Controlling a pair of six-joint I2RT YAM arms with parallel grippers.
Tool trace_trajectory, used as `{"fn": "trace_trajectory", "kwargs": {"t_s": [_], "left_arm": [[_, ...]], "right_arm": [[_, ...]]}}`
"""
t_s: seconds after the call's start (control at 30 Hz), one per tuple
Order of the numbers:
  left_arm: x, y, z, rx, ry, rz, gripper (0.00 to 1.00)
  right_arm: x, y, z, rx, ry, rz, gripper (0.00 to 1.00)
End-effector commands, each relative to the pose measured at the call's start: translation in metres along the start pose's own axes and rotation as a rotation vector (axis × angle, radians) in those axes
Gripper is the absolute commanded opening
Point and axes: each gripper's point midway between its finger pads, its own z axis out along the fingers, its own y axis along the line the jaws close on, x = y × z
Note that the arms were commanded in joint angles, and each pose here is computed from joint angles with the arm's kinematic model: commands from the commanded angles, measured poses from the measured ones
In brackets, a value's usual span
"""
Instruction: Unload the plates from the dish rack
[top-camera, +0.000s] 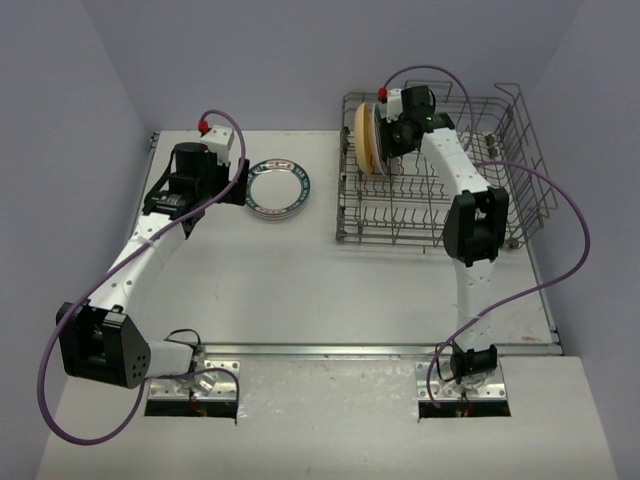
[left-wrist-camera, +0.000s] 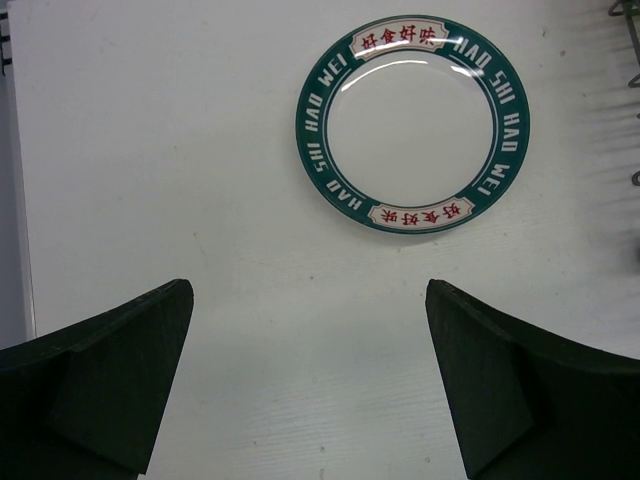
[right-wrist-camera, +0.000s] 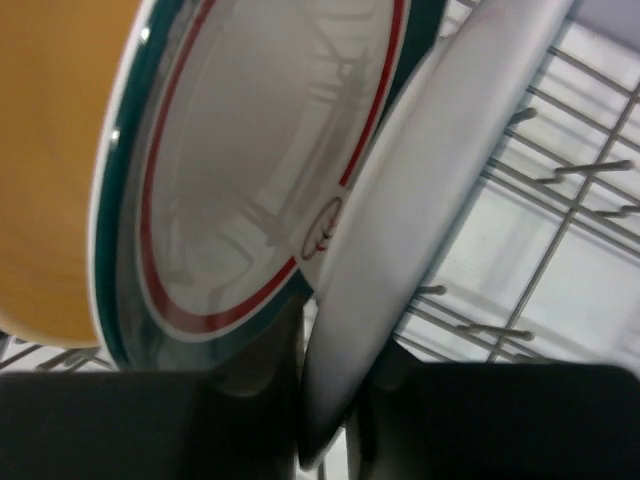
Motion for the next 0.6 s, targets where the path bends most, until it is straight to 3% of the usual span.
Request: {"fn": "trace_trajectory", "kwargs": {"t_s": [0.0, 0.13, 0.57], "left_arm": [[-0.019, -0.001, -0.001, -0.003, -0.067, -0.029, 1.0], [-0.022, -0.008, -0.002, 0.032, -0.07, -0.052, 1.0], [-0.046, -0.022, -0.024, 0.119, -0.09, -0.122, 1.0]], "right_arm": [[-0.053, -0.001, -0.044, -0.028, -0.157, 0.033, 0.07], [-0.072, 0.011, -0.083, -0.11, -0.221, 0.086, 0.0], [-0.158, 0.041, -0.272, -0.321, -0.609, 0.062, 0.0]]}}
